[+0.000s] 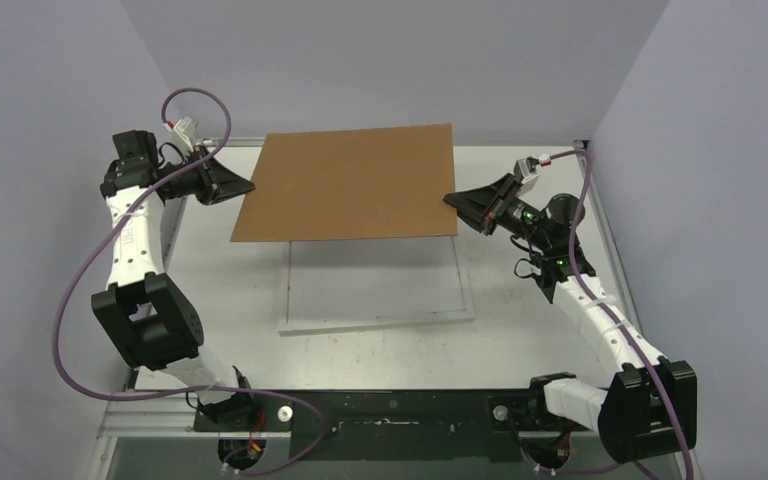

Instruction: Put the photo into the frame

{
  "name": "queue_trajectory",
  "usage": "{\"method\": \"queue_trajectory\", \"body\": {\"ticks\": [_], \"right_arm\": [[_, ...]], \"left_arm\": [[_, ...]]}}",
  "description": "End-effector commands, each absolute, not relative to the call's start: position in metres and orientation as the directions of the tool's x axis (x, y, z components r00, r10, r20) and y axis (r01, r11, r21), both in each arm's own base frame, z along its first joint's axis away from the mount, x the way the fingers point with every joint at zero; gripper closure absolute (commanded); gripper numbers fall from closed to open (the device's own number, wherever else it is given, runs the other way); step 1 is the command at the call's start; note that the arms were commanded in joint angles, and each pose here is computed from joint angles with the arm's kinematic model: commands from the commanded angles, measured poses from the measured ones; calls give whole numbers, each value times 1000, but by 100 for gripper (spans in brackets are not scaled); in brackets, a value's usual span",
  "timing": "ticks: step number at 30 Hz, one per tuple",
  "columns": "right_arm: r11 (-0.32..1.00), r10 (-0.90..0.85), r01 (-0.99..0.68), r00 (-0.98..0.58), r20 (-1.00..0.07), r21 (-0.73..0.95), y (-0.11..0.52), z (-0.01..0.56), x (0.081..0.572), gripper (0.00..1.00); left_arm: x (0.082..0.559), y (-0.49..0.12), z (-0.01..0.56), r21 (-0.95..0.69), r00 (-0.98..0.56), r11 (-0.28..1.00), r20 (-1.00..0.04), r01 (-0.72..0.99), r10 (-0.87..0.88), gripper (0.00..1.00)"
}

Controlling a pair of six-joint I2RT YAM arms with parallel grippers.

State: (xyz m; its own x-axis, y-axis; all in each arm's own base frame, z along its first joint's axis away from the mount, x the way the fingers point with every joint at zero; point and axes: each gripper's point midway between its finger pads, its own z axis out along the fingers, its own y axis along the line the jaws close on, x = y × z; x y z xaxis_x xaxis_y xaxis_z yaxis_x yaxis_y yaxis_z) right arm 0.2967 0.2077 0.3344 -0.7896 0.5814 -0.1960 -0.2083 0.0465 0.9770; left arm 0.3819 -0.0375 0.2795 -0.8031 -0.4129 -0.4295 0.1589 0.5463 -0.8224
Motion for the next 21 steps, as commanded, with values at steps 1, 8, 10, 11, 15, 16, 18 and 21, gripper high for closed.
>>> {"method": "queue_trajectory", "body": {"ticks": [1,8,10,11,15,16,18,21], "right_arm": [[83,494,-290,-819,-292,953,218,312,283,85],[86,455,-279,-843,-287,956,221,272,281,91],[95,436,-309,-841,-319,946,223,265,282,91],[92,431,-322,-840,-330,942,224,262,283,91],[45,425,-349,-841,-334,936,228,256,290,90],[34,425,-363,-838,-342,931,230,257,292,90],[28,400,-377,-845,-356,926,239,254,292,90],[52,340,-367,-868,-362,929,254,238,290,90]], "left_arm": [[363,-56,306,-837,-815,477,-461,268,-350,100],[354,-64,328,-876,-816,380,-439,296,-377,74],[353,-66,334,-893,-822,341,-417,293,-387,69],[353,-66,337,-896,-820,331,-417,297,-391,67],[350,-69,349,-898,-811,303,-423,318,-403,65],[349,-70,351,-902,-811,292,-419,320,-407,66],[346,-71,358,-901,-805,281,-426,332,-414,67],[345,-73,367,-900,-797,255,-432,353,-422,70]]}}
